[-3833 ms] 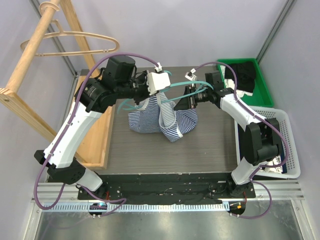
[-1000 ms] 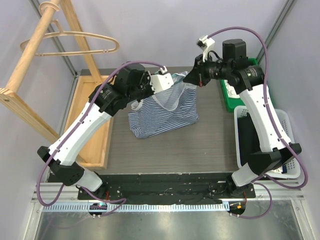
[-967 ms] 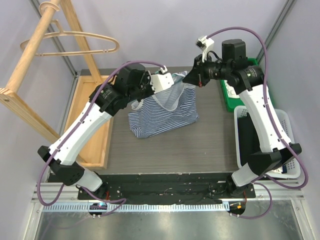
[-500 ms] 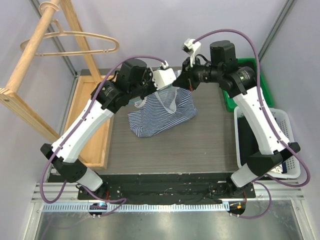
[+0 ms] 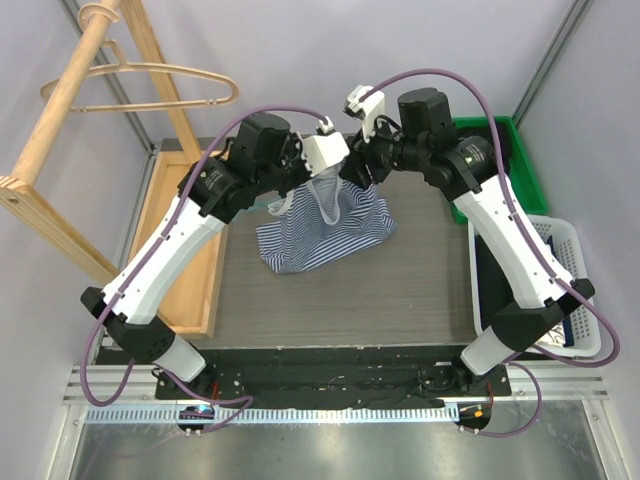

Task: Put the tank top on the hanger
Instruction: Hang the tank top on the hanger.

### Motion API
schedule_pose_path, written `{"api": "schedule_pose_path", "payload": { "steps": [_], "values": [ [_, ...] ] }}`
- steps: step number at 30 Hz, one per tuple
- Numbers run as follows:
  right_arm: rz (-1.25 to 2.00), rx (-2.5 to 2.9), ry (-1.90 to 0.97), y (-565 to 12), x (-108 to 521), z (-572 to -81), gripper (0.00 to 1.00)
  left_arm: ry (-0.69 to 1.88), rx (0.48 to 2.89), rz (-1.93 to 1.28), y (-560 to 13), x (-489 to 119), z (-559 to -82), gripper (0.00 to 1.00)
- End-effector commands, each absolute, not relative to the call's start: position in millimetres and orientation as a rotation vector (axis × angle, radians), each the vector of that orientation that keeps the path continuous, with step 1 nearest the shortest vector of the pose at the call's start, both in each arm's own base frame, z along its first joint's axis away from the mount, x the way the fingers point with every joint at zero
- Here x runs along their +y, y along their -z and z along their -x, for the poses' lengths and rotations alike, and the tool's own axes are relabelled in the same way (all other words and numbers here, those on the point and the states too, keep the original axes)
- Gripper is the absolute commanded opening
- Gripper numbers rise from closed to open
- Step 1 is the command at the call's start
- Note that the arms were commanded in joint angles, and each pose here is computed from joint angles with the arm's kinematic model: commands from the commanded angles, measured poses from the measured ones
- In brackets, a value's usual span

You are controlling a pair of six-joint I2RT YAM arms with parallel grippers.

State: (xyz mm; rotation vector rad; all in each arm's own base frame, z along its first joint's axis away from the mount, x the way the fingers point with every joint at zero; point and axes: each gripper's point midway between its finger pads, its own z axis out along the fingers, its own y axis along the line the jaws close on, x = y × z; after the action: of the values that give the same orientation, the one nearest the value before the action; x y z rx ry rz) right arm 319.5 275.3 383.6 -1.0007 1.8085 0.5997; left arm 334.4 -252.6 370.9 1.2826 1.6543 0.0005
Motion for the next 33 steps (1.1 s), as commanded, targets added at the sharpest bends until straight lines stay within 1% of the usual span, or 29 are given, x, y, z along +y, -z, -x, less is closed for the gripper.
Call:
{"api": "schedule_pose_path", "payload": {
  "steps": [1, 2, 3, 6, 9, 10, 12, 15, 16, 17, 20, 22, 26, 30, 31, 33],
  "values": [
    [1.061, 1.647, -0.498, -422.4, 269.8, -302.2, 0.60, 0.001, 1.574, -1.174, -407.0, -258.7, -342.7, 0.00],
    [1.072, 1.643, -0.497, -422.9, 268.3, -299.5, 0.63, -0.002, 1.574, -1.171, -407.7, -257.9, -342.6, 0.00],
    [1.090, 1.631, -0.499, -423.6, 267.9, -296.3, 0.68, -0.005, 1.575, -1.170, -407.7, -257.4, -342.9, 0.00],
    [1.140, 1.613, -0.564, -423.8, 271.8, -281.8, 0.70, -0.006, 1.571, -1.162, -410.0, -257.1, -343.2, 0.00],
    [1.142, 1.592, -0.594, -430.5, 274.1, -277.5, 0.70, 0.011, 1.569, -1.161, -411.8, -258.3, -341.0, 0.00],
    [1.130, 1.590, -0.594, -433.9, 273.4, -277.5, 0.67, 0.019, 1.571, -1.163, -410.9, -259.0, -340.6, 0.00],
    [1.090, 1.577, -0.583, -445.9, 266.9, -283.8, 0.63, 0.028, 1.574, -1.151, -412.2, -258.5, -339.5, 0.00],
    [0.979, 1.584, -0.543, -461.3, 252.2, -300.6, 0.51, 0.012, 1.583, -1.127, -412.2, -256.5, -342.7, 0.00],
    [0.960, 1.585, -0.553, -463.9, 250.0, -302.8, 0.50, 0.011, 1.582, -1.121, -413.7, -255.6, -342.4, 0.00],
    [0.925, 1.587, -0.582, -468.6, 248.7, -304.8, 0.45, 0.004, 1.587, -1.117, -412.3, -254.7, -343.3, 0.00],
    [0.810, 1.605, -0.575, -476.8, 234.1, -323.0, 0.42, -0.006, 1.592, -1.076, -416.5, -251.4, -345.3, 0.00],
    [0.684, 1.647, -0.566, -479.0, 216.2, -341.1, 0.42, -0.014, 1.592, -1.041, -420.5, -249.5, -347.5, 0.00],
    [0.595, 1.688, -0.602, -472.7, 204.5, -356.9, 0.48, -0.043, 1.607, -0.991, -420.4, -244.1, -352.2, 0.00],
    [0.632, 1.704, -0.685, -455.7, 215.9, -351.1, 0.55, -0.089, 1.630, -0.929, -417.0, -237.0, -359.6, 0.00],
    [0.633, 1.698, -0.750, -455.4, 223.7, -347.4, 0.56, -0.093, 1.633, -0.916, -416.5, -236.2, -360.7, 0.00],
    [0.631, 1.743, -0.806, -434.1, 229.9, -347.1, 0.57, -0.092, 1.649, -0.880, -411.6, -236.5, -364.4, 0.00]
  ]
}}
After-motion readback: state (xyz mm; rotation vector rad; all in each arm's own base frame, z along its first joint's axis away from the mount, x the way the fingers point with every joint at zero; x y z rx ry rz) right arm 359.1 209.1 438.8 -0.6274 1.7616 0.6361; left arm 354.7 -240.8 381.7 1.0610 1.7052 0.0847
